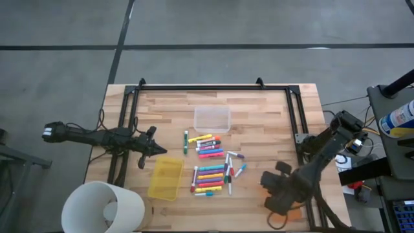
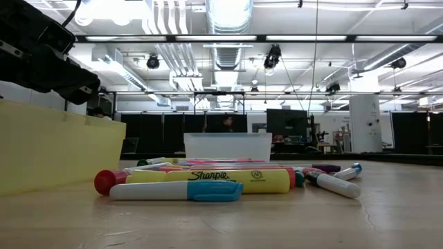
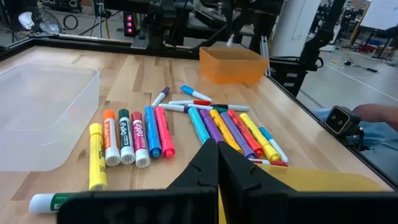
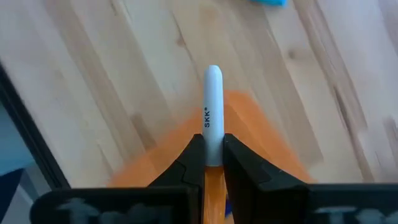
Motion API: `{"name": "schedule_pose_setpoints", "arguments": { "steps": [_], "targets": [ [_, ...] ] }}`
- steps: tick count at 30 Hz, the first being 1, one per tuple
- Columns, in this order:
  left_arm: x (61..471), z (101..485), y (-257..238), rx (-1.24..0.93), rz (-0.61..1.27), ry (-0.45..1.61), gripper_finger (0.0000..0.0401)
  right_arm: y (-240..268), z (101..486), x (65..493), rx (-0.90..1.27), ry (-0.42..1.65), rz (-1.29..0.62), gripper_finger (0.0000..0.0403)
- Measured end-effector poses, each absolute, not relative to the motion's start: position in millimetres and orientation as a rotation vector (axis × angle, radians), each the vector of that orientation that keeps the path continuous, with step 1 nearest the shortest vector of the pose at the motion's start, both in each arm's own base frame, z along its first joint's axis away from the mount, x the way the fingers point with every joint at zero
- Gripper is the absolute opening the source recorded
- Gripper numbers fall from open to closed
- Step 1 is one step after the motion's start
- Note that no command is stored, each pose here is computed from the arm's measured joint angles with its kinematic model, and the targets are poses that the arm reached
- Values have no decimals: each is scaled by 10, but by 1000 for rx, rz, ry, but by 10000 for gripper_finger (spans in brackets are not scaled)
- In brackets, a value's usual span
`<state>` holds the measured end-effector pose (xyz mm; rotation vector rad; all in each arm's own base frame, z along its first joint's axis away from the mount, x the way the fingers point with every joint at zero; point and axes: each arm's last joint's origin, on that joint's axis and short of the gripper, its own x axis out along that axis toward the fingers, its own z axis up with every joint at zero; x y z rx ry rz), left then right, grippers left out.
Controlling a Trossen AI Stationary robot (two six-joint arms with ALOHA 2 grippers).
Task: Pick & Place Markers
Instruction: Put the small orange highlighter pen into the orange bin
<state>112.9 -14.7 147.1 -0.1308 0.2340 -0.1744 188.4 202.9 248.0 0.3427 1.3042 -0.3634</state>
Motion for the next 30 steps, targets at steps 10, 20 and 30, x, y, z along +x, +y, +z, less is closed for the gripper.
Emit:
{"name": "schedule_pose_setpoints", "arguments": {
  "steps": [10,20,30],
  "targets": [
    [1129,1472,-148,-131,-175,234,0,2258,2443,1551,469,1295,-486,32],
    [1128,1468,-147,-131,-174,237,0,2345,2230,1296,539,1282,-554,33],
    [1128,1468,-147,-131,-174,237,0,2353,2088,1284,557,1283,-518,34]
  ]
}}
